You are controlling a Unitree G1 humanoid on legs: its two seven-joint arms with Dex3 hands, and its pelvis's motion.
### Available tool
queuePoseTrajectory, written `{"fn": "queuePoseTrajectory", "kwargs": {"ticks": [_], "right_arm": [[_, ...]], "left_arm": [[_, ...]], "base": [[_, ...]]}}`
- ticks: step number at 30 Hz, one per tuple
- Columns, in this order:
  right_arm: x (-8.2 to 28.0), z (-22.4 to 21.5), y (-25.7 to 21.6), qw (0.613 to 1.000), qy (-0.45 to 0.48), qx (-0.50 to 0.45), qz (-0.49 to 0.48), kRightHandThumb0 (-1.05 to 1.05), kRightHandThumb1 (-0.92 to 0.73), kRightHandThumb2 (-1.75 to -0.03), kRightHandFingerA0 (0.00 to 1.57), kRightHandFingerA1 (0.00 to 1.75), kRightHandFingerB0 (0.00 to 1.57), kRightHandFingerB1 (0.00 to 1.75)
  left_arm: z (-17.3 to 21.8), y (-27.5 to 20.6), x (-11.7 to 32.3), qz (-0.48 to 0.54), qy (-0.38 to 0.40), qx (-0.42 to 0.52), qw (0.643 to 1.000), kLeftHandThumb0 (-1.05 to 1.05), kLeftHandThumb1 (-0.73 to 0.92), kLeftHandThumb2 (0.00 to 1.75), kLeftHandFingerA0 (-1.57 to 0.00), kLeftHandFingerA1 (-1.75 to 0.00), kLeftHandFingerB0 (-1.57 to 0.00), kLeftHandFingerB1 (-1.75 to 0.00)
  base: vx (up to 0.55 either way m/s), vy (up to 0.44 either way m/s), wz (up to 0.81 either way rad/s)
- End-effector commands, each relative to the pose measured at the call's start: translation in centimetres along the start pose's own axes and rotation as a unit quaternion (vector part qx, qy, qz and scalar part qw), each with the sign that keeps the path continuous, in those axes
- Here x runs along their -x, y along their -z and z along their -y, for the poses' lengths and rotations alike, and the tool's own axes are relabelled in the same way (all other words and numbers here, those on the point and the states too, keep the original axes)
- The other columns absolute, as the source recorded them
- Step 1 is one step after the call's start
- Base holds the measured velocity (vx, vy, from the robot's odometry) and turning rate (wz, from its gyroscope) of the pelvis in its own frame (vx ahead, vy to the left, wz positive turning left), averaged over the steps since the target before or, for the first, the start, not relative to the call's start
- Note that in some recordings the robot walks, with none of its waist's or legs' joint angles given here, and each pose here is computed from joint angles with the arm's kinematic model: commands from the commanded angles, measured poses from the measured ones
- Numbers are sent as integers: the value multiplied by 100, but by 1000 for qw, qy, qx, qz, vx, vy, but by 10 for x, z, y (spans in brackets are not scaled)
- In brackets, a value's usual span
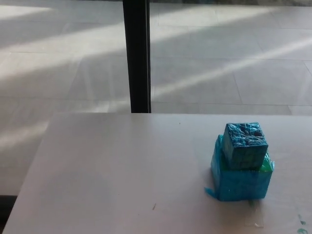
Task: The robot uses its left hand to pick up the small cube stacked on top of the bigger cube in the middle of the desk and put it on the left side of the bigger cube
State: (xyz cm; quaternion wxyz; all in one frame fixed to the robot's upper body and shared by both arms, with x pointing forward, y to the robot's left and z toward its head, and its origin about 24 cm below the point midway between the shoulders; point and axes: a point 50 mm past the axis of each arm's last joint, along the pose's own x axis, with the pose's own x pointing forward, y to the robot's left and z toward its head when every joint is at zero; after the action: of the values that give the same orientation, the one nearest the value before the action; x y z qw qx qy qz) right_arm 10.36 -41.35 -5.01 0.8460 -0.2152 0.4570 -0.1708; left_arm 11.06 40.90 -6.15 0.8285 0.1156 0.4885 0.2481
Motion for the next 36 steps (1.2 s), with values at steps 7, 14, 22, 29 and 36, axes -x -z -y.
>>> {"fn": "queuePoseTrajectory", "kwargs": {"ticks": [7, 14, 22, 29, 36], "right_arm": [[3, 3, 7, 1000, -12, -7, -2, -72, -51, -100, 26, 132, 26, 112], [4, 2, 9, 1000, -17, -15, -3, -73, -51, -98, 20, 132, 23, 111], [4, 0, 9, 1000, -16, 4, -2, -75, -47, -102, 28, 122, 24, 105], [5, 3, 9, 1000, -19, 1, -3, -75, -49, -99, 20, 132, 24, 113], [3, 2, 9, 999, -15, 31, -7, -73, -54, -94, 16, 124, 22, 106]], "left_arm": [[-45, -113, 22, 145, -88, 8, 985, -87, 65, 102, -3, -25, -6, -15], [-15, -270, 113, 417, -139, -115, 891, -85, 75, 63, -16, -50, -14, -31], [51, -355, 195, 544, -138, -269, 783, -97, 70, 113, -4, -36, -11, -10], [121, -375, 269, 637, -73, -323, 696, -96, 68, 109, -2, -42, -12, -26], [187, -373, 305, 669, -21, -364, 647, -99, 69, 113, 0, -42, -14, -23]], "base": [[0, 0, 0], [0, 0, 0], [0, 0, 0], [0, 0, 0], [0, 0, 0]]}}
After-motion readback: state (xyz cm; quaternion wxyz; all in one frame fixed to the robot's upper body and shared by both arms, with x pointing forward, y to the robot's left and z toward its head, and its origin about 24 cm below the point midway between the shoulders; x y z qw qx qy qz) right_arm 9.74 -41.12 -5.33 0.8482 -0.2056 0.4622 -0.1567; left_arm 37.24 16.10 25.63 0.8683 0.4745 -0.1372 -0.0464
